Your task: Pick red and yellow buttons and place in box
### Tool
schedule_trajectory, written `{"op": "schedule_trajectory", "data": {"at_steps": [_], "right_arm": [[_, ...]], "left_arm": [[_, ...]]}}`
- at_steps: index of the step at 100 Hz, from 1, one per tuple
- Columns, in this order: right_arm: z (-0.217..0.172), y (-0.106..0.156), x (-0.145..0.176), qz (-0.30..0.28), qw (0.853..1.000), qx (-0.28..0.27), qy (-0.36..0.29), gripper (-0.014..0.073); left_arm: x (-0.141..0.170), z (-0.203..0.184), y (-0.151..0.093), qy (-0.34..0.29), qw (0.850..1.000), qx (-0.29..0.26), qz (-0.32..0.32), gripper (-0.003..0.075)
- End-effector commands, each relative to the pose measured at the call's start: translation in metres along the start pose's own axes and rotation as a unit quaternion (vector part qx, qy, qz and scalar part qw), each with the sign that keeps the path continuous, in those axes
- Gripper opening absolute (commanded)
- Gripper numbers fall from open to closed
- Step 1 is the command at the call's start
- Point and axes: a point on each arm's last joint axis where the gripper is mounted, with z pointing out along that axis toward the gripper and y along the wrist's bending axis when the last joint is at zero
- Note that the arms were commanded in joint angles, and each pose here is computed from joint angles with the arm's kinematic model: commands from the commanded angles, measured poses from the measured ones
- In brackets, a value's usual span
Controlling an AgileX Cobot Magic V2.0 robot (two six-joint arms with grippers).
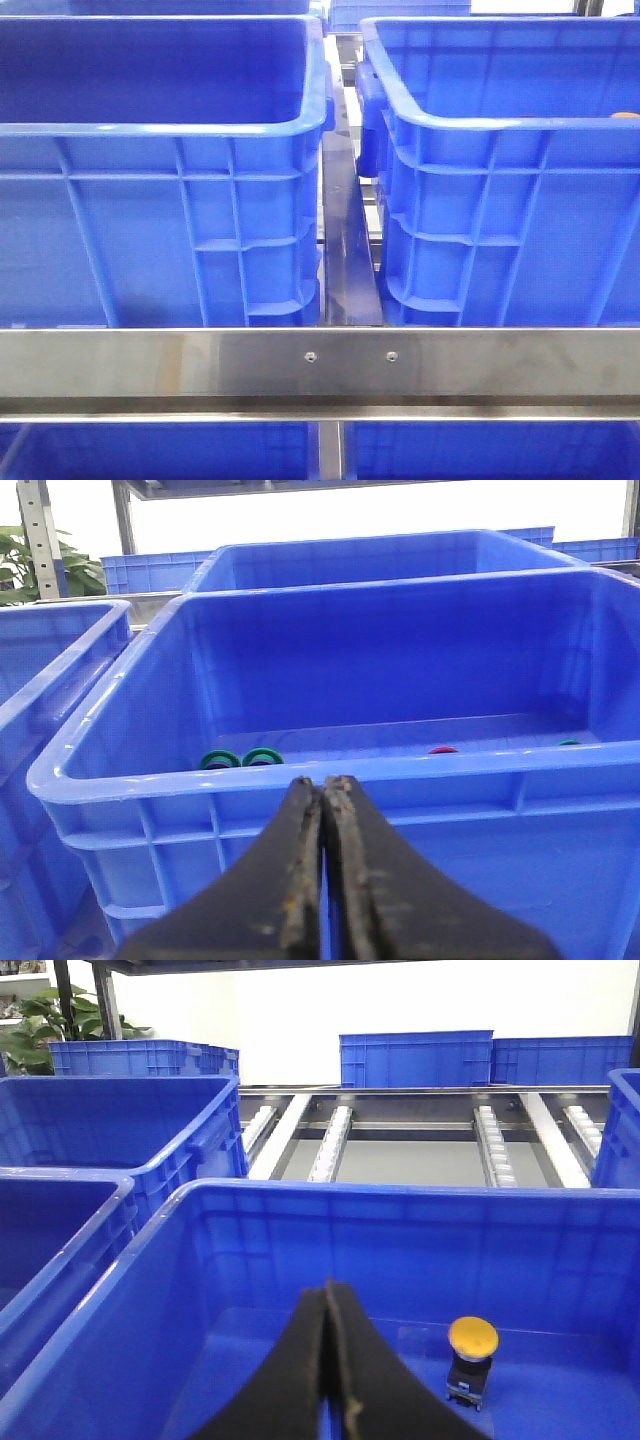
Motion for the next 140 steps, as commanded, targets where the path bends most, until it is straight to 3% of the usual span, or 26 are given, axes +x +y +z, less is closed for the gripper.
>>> {"op": "schedule_trajectory", "data": {"at_steps": [1, 109, 129, 140], "right_arm": [[0.000, 0.003, -0.010, 0.014, 1.000, -0.013, -0.022, -0.0068], [0.000, 0.002, -0.010, 0.020, 1.000, -0.011, -0.020, -0.0068], [0.000, 0.003, -0.002, 0.005, 1.000, -0.012, 0.027, -0.0068], [-0.001, -0.003, 0.003, 0.020, 0.998, 0.017, 0.055, -0.0068]], "left_arm": [[0.007, -0.002, 0.000, -0.033, 0.999, -0.001, -0.007, -0.0019], [0.007, -0.002, 0.000, -0.033, 0.999, -0.001, -0.007, -0.0019], [0.007, -0.002, 0.000, -0.033, 0.999, -0.001, -0.007, -0.0019], [0.007, -0.002, 0.000, -0.033, 0.999, -0.001, -0.007, -0.0019]]}}
